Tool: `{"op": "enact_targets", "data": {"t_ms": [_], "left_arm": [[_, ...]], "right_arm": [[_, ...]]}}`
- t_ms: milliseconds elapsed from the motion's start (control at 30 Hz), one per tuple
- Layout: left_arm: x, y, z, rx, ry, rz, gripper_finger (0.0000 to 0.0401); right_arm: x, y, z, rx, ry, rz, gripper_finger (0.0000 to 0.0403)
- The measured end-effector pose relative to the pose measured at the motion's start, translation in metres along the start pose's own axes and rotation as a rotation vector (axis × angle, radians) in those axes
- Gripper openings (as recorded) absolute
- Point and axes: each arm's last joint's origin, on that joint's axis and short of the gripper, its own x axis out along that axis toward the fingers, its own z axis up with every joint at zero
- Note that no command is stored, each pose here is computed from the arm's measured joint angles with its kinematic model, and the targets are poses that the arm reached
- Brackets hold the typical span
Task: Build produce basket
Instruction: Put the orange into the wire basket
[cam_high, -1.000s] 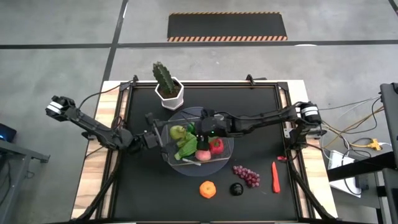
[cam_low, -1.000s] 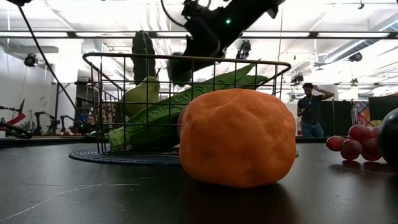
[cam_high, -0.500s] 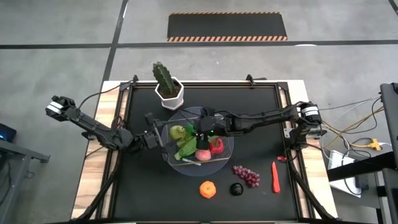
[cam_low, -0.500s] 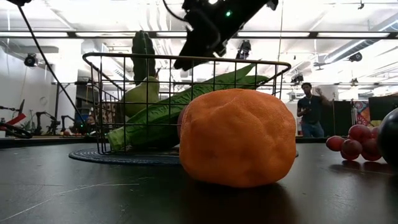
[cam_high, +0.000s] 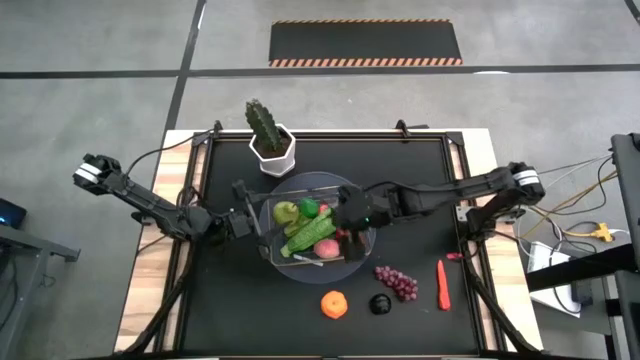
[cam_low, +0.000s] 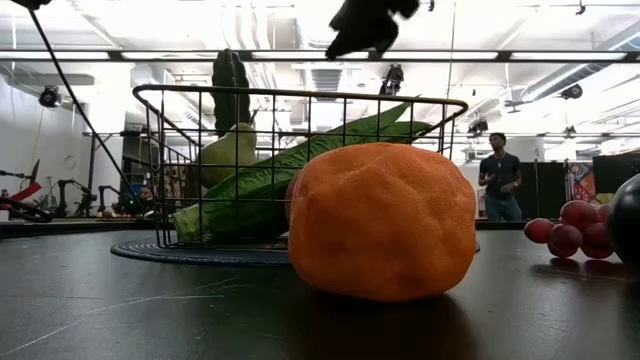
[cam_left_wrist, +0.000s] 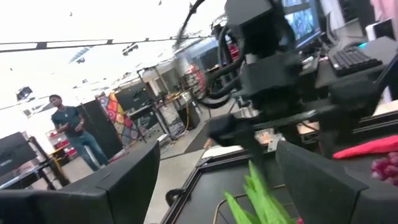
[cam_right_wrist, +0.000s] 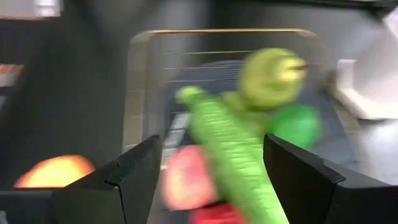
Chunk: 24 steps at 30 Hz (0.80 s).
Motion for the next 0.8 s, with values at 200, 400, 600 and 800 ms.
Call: {"op": "enact_targets", "data": {"t_ms": [200,400,600,800], "left_arm": [[0.0,-0.002,0.002,-0.026,-0.04,-0.06,0.0302],[0.001,-0.004,0.006,-0.063,-0.086,-0.123,0.0302],[-0.001,-0.007,0.011,-0.137,-0.152,-0.232,0.0302],[-0.004,-0.015,0.014,-0.188,-0.195,-0.325,0.0302]], "right_arm": [[-0.006,0.042,-0.005,-0.063,0.018,0.146,0.0263],[-0.003,0.077,-0.019,-0.117,0.058,0.212,0.0255],[0.0,0.105,-0.032,-0.108,0.098,0.246,0.0245],[0.014,0.142,-0.049,-0.173,0.103,0.145,0.0244]]}}
